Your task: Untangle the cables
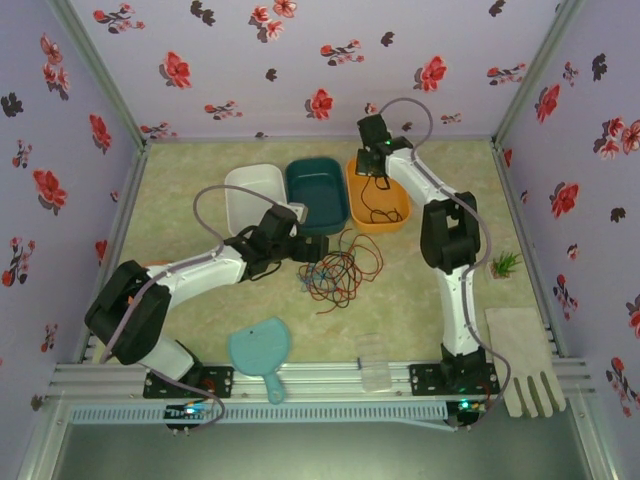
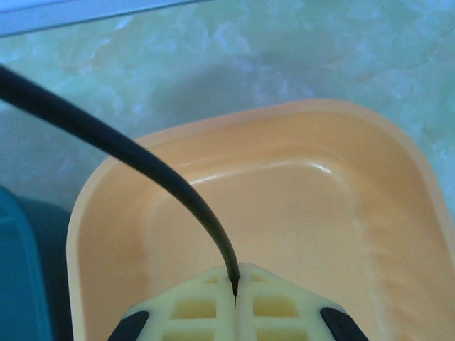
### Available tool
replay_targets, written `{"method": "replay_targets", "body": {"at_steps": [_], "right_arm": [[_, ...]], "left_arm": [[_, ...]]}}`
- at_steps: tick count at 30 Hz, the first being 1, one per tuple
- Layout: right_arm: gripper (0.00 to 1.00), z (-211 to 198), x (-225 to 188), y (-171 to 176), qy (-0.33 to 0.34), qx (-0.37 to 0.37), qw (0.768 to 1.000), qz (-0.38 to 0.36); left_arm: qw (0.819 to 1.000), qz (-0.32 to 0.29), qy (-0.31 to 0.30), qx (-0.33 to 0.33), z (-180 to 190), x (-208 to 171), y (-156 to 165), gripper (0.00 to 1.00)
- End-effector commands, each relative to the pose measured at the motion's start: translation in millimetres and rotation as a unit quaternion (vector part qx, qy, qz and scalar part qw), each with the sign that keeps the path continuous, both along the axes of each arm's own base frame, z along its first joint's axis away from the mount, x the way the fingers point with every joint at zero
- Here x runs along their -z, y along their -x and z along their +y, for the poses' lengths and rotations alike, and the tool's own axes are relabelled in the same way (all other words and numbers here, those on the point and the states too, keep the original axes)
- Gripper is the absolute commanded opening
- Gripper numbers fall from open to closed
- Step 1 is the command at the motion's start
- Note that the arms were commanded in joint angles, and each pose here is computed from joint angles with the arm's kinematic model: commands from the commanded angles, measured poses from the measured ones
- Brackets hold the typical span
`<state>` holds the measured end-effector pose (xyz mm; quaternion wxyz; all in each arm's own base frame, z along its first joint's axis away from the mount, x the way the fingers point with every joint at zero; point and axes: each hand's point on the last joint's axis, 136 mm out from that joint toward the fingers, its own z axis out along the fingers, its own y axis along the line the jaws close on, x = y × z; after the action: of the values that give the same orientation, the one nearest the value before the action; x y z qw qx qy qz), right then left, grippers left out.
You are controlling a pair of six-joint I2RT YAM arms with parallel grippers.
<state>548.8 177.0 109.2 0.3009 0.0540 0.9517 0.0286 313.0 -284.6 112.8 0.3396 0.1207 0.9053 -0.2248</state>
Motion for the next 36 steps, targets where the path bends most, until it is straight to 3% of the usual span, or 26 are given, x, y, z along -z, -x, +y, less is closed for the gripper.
{"method": "replay_targets", "body": {"at_steps": [1,10,20,36], "right_arm": [[0.00,9.6,1.2,18.1,-0.016,-0.031,0.999,0.023],[0.00,23.7,13.0,43.1,-0.051,-0.086,0.992,0.078],[0.00,22.9,23.5,52.3,-0.098,-0.097,0.983,0.121],[0.00,17.1,39.2,64.4,-0.100,-0.140,0.974,0.150]], "left_arm": [[1.000,-0.002,0.017,-0.006,1.4,-6.6,-0.2,0.99],[1.000,-0.002,0.015,-0.005,0.6,-7.5,-1.1,0.99],[1.000,-0.001,0.015,-0.007,2.1,-8.7,0.2,0.99],[1.000,-0.001,0.013,-0.012,5.1,-10.7,-1.5,1.00]]}}
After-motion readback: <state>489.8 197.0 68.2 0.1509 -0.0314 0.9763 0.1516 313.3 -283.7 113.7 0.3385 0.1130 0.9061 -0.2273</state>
